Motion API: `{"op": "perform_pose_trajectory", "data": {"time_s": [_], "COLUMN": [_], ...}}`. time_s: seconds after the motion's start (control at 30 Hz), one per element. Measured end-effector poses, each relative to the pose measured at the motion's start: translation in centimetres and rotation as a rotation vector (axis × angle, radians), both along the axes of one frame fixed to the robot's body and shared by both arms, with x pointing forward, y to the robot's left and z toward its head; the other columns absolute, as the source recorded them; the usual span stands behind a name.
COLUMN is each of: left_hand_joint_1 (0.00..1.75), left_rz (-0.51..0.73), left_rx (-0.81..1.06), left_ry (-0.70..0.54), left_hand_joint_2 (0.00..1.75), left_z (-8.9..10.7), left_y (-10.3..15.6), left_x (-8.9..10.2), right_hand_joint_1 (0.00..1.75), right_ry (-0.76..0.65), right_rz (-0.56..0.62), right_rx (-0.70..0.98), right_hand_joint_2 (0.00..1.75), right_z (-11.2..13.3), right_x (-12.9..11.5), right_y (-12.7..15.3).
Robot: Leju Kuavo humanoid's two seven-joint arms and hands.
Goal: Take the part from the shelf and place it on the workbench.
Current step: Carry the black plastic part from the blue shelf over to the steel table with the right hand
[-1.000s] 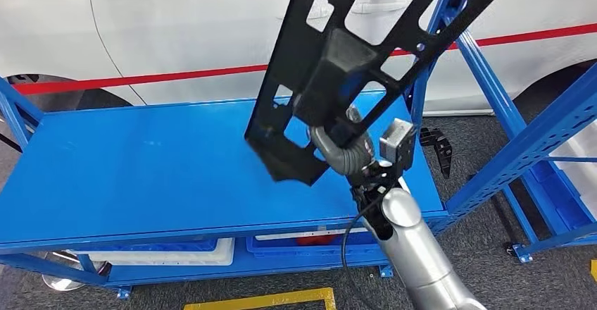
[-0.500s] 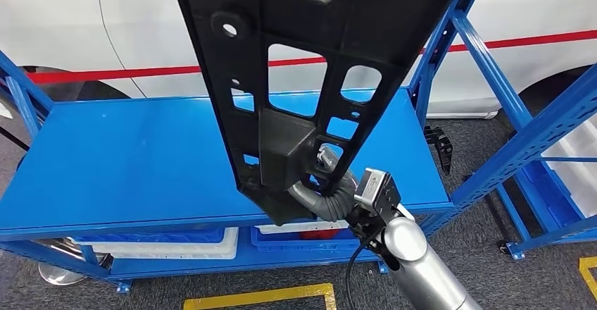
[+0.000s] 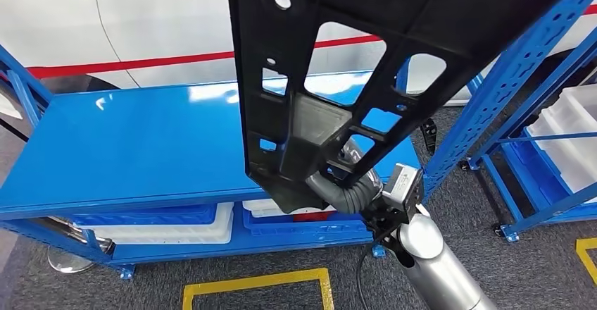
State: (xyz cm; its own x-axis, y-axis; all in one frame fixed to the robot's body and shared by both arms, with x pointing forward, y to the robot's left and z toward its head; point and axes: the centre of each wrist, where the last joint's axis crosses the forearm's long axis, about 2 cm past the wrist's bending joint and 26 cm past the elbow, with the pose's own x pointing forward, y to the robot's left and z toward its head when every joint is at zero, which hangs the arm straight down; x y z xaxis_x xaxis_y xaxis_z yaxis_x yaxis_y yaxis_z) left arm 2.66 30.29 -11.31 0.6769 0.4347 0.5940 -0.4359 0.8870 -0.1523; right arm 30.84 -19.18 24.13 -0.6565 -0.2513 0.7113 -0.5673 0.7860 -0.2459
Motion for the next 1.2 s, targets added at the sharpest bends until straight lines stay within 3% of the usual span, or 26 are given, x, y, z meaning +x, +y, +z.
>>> {"op": "perform_pose_trajectory", "data": {"time_s": [0.43, 1.2], "left_hand_joint_1": [0.0, 0.0], "left_rz": [0.013, -0.009], "left_rx": [0.001, -0.01], "left_ry": [-0.001, -0.008], "left_hand_joint_2": [0.0, 0.0], "left_z": [0.0, 0.1], "left_y": [-0.3, -0.6], "left_x": [0.1, 0.7], "right_hand_joint_1": [1.73, 1.73], "right_ry": [-0.014, 0.011], "right_rz": [-0.05, -0.122], "right_rx": [0.072, 0.039], "right_hand_joint_2": [1.75, 1.75], "right_z": [-0.2, -0.9], "right_x": [-1.1, -2.6], "right_y": [-2.4, -4.6]}}
